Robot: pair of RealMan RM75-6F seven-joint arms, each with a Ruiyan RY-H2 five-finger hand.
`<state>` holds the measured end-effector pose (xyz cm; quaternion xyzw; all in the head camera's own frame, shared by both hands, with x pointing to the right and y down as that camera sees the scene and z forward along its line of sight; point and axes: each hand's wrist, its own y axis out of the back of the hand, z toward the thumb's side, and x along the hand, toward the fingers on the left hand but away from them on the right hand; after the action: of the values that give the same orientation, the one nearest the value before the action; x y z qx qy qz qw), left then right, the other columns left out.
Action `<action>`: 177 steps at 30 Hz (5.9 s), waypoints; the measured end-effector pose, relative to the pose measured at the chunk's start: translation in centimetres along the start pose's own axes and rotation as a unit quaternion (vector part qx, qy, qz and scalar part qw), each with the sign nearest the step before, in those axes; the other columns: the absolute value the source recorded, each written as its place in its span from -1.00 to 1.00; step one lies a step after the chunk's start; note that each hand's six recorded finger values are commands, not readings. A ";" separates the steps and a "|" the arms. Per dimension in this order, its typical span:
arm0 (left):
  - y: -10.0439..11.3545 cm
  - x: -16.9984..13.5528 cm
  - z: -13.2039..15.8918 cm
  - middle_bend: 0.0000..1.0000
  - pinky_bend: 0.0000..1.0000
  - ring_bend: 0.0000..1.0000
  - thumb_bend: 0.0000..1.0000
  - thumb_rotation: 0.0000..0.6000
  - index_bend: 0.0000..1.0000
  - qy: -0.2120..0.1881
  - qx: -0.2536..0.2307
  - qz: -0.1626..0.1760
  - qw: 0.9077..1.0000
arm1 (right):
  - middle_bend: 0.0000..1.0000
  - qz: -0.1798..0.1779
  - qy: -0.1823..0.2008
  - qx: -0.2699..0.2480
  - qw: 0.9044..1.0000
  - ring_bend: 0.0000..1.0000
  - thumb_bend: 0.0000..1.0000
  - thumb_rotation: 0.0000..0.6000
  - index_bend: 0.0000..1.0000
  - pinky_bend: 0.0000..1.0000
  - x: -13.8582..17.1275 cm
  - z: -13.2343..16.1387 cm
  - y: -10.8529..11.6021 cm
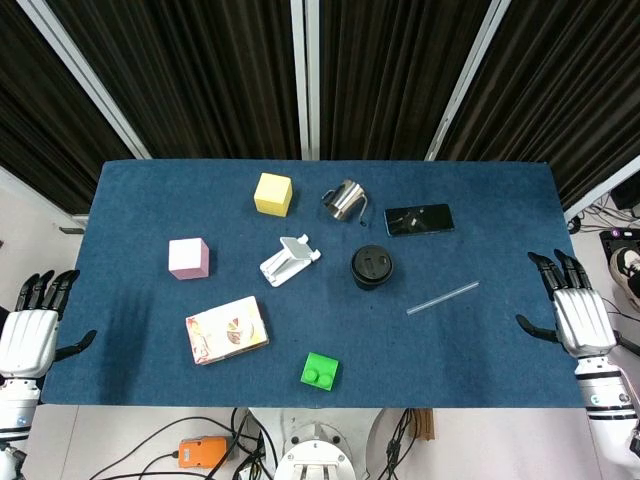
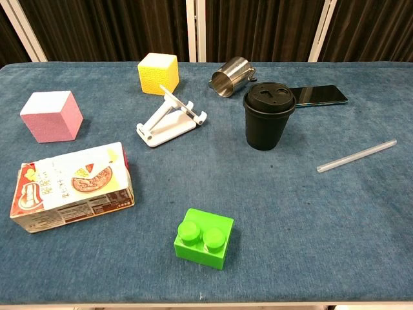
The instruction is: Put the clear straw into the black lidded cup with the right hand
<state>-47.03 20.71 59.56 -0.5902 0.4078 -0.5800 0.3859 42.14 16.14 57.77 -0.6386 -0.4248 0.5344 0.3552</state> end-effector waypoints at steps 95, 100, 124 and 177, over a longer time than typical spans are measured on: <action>-0.2 0.1 -0.5 -0.78 -1.00 -0.94 -0.72 1.00 -0.84 0.021 0.003 -0.011 1.000 | -0.47 0.045 0.188 -0.527 0.828 -0.86 0.35 1.00 0.38 -0.68 -12.8 19.8 -7.2; -0.3 0.1 -0.6 -0.78 -1.00 -0.94 -0.72 1.00 -0.84 0.021 0.002 -0.012 1.000 | -0.47 0.044 0.184 -0.522 0.832 -0.86 0.35 1.00 0.37 -0.69 -12.9 19.4 -7.4; -0.5 0.2 -0.6 -0.78 -1.00 -0.94 -0.72 1.00 -0.84 0.021 0.001 -0.013 1.000 | -0.47 0.041 0.176 -0.521 0.834 -0.86 0.35 1.00 0.35 -0.72 -12.6 18.6 -7.3; -0.6 0.5 0.2 -0.78 -1.00 -0.94 -0.72 1.00 -0.84 0.011 -0.012 -0.001 1.000 | -0.83 -0.003 -0.019 -0.006 1.000 -1.00 -0.15 1.00 -1.00 -1.00 1.3 -1.5 0.6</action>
<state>-46.84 20.46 60.35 -0.5886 0.4179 -0.5823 0.3738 43.82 17.12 56.98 -0.6291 -0.4368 0.5430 0.3445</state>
